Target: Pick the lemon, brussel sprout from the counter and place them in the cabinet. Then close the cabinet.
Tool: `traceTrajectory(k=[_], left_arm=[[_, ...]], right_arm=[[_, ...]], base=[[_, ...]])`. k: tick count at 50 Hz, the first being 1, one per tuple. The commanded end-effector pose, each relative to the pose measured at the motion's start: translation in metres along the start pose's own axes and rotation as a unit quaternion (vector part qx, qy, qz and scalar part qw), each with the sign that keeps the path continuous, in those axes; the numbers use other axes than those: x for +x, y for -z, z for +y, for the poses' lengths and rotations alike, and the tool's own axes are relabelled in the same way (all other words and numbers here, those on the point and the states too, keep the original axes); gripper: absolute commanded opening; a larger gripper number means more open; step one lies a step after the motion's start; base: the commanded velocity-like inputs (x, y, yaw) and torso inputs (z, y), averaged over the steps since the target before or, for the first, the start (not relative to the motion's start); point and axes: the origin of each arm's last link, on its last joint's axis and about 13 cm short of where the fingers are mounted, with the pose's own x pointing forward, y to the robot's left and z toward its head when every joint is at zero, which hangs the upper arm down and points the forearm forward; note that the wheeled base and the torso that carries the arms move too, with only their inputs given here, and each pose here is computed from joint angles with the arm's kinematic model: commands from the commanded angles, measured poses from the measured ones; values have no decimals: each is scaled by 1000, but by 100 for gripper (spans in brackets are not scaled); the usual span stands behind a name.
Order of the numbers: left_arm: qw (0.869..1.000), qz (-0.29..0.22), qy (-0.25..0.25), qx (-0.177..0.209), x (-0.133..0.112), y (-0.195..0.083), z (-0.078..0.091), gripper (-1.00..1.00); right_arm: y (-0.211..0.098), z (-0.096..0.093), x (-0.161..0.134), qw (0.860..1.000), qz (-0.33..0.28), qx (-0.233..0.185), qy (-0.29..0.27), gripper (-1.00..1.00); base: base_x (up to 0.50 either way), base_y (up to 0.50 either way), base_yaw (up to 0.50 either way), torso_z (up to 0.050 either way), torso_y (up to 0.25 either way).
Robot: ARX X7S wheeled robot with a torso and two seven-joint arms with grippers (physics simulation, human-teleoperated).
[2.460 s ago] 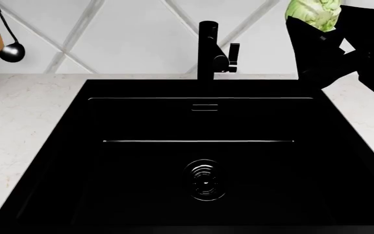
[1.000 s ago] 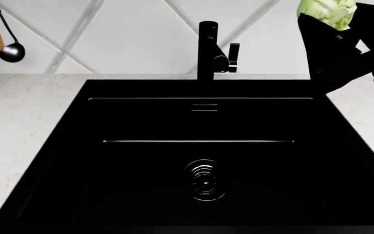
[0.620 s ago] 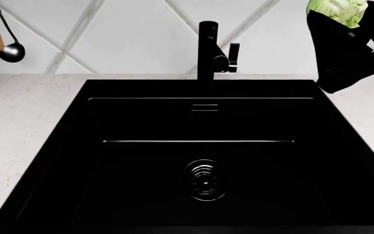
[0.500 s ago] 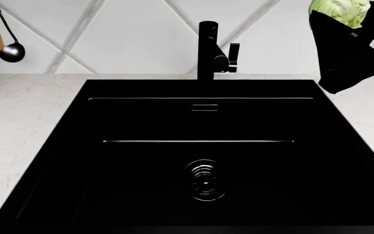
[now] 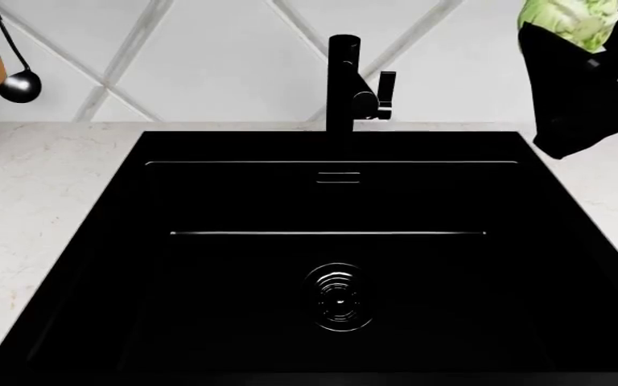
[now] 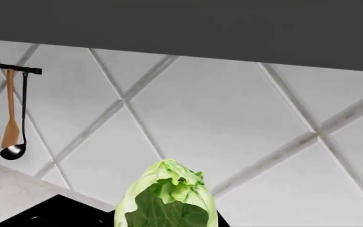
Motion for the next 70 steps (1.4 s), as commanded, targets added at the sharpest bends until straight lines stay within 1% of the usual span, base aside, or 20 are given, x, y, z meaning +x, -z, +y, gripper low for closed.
traceTrajectory(k=[1, 6, 18, 25, 34, 38, 42, 53, 56, 61, 65, 70], left_arm=[[999, 11, 42, -6, -9, 15, -7, 100], [998, 20, 57, -7, -12, 20, -10, 100], [992, 30, 123, 5, -19, 25, -20, 100], [989, 42, 142, 10, -23, 29, -23, 100], [983, 89, 160, 21, -28, 40, -24, 100], [978, 115, 174, 20, -34, 48, -27, 100], [971, 149, 186, 26, -38, 58, -31, 100], [956, 197, 217, 24, -45, 70, -38, 100], [952, 211, 222, 23, -47, 73, -40, 100], [948, 238, 212, 23, -49, 79, -40, 100], [946, 261, 189, 20, -50, 83, -38, 100], [944, 280, 175, 10, -52, 87, -38, 100]], right_arm=[[0, -1, 0, 1000, -3, -6, 3, -100], [1, -1, 1, 1000, -2, -6, 2, -100], [1, 0, 1, 1000, -1, -6, 1, -100], [1, -1, 1, 1000, -1, -6, 2, -100], [1, -1, 1, 1000, -2, -7, 3, -100], [1, -1, 1, 1000, -1, -6, 3, -100], [2, 0, 1, 1000, -1, -6, 3, -100], [2, -1, 0, 1000, -2, -6, 4, -100], [2, -1, 0, 1000, -3, -6, 5, -100], [0, -1, -1, 1000, -8, -7, 7, -100], [-6, 1, -4, 1000, -14, -23, 11, -100], [-15, 2, -7, 999, -30, -37, 18, -100]], base=[[0, 0, 0, 0, 0], [0, 0, 0, 0, 0], [0, 0, 0, 0, 0], [0, 0, 0, 0, 0], [0, 0, 0, 0, 0], [0, 0, 0, 0, 0], [0, 0, 0, 0, 0], [0, 0, 0, 0, 0], [0, 0, 0, 0, 0], [0, 0, 0, 0, 0], [0, 0, 0, 0, 0], [0, 0, 0, 0, 0]])
